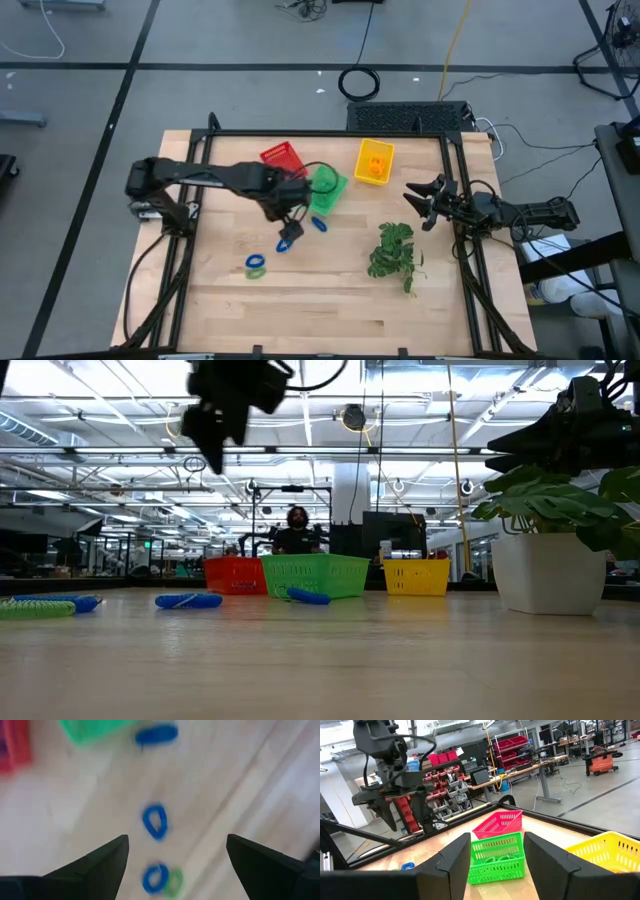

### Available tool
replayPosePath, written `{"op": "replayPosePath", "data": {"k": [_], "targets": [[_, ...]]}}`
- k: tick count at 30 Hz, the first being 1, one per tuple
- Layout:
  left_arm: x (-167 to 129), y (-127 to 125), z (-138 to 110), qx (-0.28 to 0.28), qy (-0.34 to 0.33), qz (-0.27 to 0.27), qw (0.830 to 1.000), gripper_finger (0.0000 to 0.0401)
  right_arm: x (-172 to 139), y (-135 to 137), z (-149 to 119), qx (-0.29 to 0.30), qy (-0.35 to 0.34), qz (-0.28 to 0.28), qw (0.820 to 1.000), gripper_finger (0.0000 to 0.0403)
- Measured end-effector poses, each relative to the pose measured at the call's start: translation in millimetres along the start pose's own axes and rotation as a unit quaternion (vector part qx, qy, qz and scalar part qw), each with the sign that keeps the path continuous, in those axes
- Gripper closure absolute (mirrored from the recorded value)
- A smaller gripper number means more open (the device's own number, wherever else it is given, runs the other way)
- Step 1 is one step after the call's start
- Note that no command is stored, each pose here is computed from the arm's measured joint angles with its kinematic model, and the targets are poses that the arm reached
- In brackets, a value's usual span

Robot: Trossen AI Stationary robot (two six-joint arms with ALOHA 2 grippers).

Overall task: Sort spring keychains
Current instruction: Put the green spring keychain into the green bin

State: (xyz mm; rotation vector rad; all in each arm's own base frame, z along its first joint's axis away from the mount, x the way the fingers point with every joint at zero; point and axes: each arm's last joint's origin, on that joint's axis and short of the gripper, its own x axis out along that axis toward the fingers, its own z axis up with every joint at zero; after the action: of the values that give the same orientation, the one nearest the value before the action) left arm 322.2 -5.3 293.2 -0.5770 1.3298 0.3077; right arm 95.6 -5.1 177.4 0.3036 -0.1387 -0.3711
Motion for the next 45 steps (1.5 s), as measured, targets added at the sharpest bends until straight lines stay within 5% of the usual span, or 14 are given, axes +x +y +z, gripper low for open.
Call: {"op": "replayPosePath", "data": {"k": [11, 22, 27, 45], "targets": [[-4, 12, -71, -0.121, 0.085, 0.034, 0.988, 0.0057, 0, 0, 0, 0.000, 0.000, 0.000, 1.000, 0.0232], [24, -8, -135, -0.214, 0.124, 0.088, 0.965, 0.0057, 0, 0, 0, 0.000, 0.000, 0.000, 1.000, 0.0232], [40, -16, -144, -0.254, 0.103, 0.067, 0.959, 0.0057, 0, 0, 0, 0.000, 0.000, 0.000, 1.000, 0.0232], [105, -18, -151, -0.336, 0.099, 0.115, 0.929, 0.0057, 0, 0, 0, 0.000, 0.000, 0.000, 1.000, 0.0232]]}}
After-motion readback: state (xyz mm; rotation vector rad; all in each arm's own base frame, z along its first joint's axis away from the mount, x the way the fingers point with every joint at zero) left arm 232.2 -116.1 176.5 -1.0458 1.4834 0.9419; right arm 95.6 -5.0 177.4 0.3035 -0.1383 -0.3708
